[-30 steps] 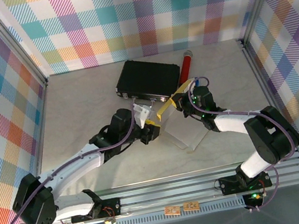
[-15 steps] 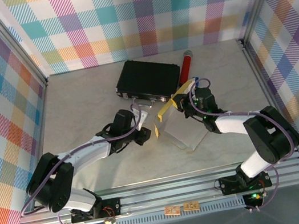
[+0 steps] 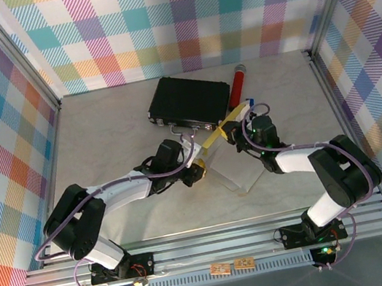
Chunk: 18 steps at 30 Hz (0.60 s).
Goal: Fold the paper box
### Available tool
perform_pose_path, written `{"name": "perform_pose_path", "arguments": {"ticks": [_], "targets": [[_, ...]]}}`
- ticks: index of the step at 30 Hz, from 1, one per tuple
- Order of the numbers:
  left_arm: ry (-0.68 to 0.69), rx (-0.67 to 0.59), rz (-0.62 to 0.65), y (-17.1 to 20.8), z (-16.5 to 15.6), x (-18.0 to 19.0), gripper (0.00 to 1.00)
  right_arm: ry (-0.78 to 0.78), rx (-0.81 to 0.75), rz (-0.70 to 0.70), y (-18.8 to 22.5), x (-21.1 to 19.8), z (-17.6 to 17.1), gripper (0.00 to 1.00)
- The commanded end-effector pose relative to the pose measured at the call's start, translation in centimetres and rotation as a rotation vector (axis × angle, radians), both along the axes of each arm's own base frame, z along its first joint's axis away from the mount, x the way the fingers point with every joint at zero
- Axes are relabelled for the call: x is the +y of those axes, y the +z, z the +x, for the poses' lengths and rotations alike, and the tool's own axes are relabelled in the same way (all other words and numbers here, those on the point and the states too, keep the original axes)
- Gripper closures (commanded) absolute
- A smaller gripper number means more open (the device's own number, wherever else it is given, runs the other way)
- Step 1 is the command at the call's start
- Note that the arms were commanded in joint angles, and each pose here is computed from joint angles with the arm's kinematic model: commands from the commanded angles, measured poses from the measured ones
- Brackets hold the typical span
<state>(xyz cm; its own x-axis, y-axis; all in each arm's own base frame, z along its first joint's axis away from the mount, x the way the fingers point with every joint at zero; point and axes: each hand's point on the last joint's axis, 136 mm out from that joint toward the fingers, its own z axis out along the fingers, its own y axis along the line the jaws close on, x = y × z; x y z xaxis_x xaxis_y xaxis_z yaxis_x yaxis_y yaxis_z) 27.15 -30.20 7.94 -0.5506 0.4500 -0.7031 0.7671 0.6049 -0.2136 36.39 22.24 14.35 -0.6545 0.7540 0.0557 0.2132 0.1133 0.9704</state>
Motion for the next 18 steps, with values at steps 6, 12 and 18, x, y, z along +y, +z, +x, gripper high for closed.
{"name": "perform_pose_path", "arguments": {"ticks": [6, 12, 18], "targets": [[0.012, -0.055, -0.034, 1.0, 0.9, -1.6, 0.79, 0.063, -0.036, 0.024, -2.0, 0.6, -0.6, 1.00], [0.048, -0.063, -0.048, 1.4, 1.5, -1.7, 0.80, 0.107, -0.074, 0.052, -2.5, 1.0, -0.9, 1.00], [0.068, -0.064, -0.074, 1.9, 2.0, -2.5, 0.80, 0.134, -0.084, 0.058, -3.5, 0.9, -1.3, 1.00]]}}
